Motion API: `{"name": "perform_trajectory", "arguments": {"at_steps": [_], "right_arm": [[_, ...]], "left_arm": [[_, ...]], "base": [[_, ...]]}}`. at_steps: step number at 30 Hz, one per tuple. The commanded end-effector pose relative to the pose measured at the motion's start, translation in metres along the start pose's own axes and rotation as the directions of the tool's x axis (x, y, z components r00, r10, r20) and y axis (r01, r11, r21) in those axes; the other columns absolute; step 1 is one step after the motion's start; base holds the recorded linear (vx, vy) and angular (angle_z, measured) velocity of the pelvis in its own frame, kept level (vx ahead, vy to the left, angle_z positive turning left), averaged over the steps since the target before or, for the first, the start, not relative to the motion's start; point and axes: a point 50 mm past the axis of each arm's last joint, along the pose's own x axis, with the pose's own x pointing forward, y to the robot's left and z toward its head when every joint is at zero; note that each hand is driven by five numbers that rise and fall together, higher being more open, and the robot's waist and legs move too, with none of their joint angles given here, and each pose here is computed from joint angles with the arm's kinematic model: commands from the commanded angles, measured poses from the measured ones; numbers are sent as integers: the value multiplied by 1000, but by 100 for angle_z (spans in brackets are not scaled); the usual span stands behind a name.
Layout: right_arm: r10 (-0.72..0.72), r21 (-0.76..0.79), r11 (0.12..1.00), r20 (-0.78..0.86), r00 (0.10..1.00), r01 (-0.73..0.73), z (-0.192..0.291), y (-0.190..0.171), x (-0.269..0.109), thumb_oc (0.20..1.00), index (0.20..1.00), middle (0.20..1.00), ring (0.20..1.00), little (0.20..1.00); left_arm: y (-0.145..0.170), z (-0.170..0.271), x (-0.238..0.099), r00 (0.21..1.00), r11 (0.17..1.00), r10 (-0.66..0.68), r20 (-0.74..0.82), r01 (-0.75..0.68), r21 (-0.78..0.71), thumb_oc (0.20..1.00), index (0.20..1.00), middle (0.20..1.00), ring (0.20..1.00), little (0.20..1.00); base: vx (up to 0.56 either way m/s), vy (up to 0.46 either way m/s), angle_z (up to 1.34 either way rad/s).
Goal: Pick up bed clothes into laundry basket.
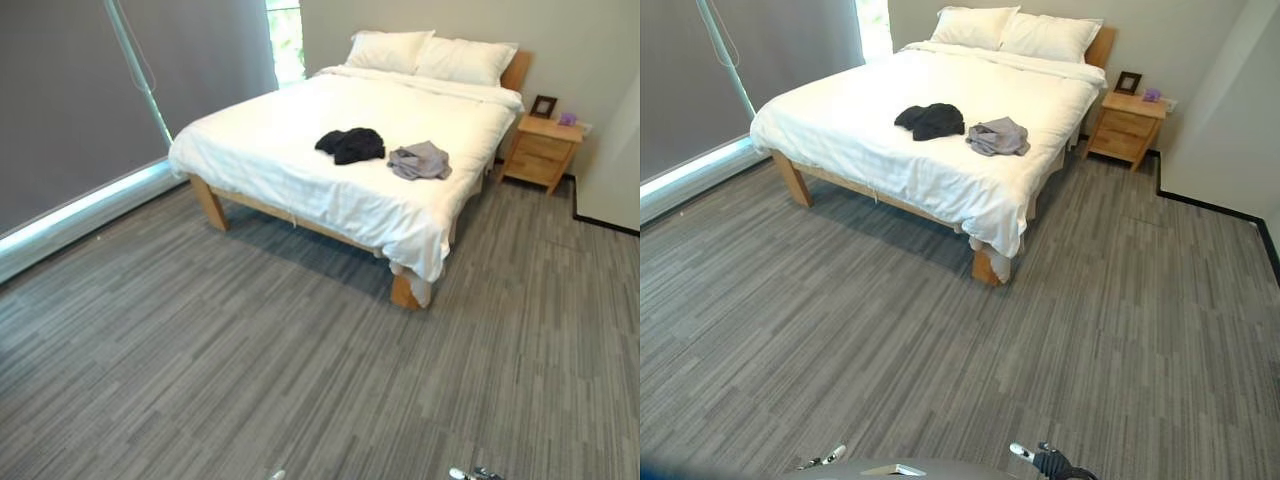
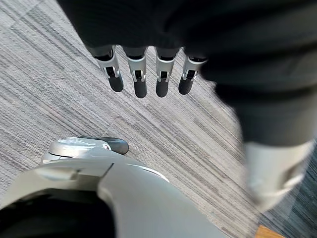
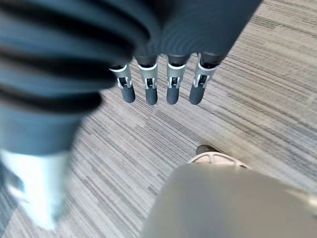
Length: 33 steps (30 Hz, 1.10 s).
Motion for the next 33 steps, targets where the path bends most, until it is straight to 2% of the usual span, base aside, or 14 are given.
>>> {"name": "perform_trajectory", "arguments": {"at_steps": [1,7,17,19,21,22,24,25,28,29,30,32,33], "right_arm": [[-8,-2,1000,64,998,8,25,-4,4,1000,1000,1000,1000,1000],[-2,-6,1000,56,998,2,23,-2,4,1000,1000,1000,1000,1000],[0,-11,1000,43,999,0,21,-1,5,1000,1000,1000,1000,1000],[4,7,1000,33,999,-5,18,-2,4,1000,1000,1000,1000,1000],[6,101,995,0,1000,-6,10,-4,4,1000,1000,1000,1000,1000],[-14,229,973,33,999,6,17,-12,4,1000,1000,1000,1000,1000],[-79,376,926,108,991,33,34,-25,4,1000,1000,1000,1000,1000],[-110,455,890,166,980,22,47,-33,3,1000,1000,1000,1000,1000],[-146,466,884,332,932,-27,87,-51,-5,1000,1000,1000,1000,1000],[-157,453,891,396,905,-44,102,-55,-10,1000,1000,1000,1000,1000],[-154,415,906,516,843,-89,128,-62,-23,1000,1000,1000,1000,1000],[-154,415,906,516,843,-89,128,-62,-23,1000,1000,1000,1000,1000],[-147,365,922,641,753,-131,158,-65,-43,1000,1000,1000,1000,1000]], "left_arm": [[-10,35,5,994,999,-17,108,22,-45,1000,1000,1000,1000,1000],[-14,42,5,991,1000,-16,133,18,-16,1000,1000,1000,1000,1000],[-16,27,5,998,1000,-19,58,18,17,1000,1000,1000,1000,1000],[-15,28,5,998,999,-19,65,18,28,1000,1000,1000,1000,1000],[-16,30,5,997,997,-33,73,29,67,1000,1000,1000,1000,1000],[-16,36,5,993,990,-55,101,40,137,1000,1000,1000,1000,1000],[-11,47,5,987,988,-37,155,13,153,1000,1000,1000,1000,1000],[-7,64,4,971,992,-30,239,0,125,1000,1000,1000,1000,1000],[3,101,-6,913,1000,-18,408,6,29,1000,1000,1000,1000,1000],[5,117,-13,876,1000,-26,482,18,22,1000,1000,1000,1000,1000],[7,145,-31,788,997,-49,613,73,-15,1000,1000,1000,1000,1000],[8,145,-31,789,997,-49,613,73,-14,1000,1000,1000,1000,1000],[9,166,-46,719,991,-68,692,128,-35,1000,1000,1000,1000,1000]], "base": [[0,0,0],[0,0,0],[1,1,0],[0,0,0],[0,0,0],[33,25,0],[31,36,-2],[12,38,-7],[-18,24,-12],[-18,24,-6],[0,0,0],[-3,6,-2],[-2,36,1]]}}
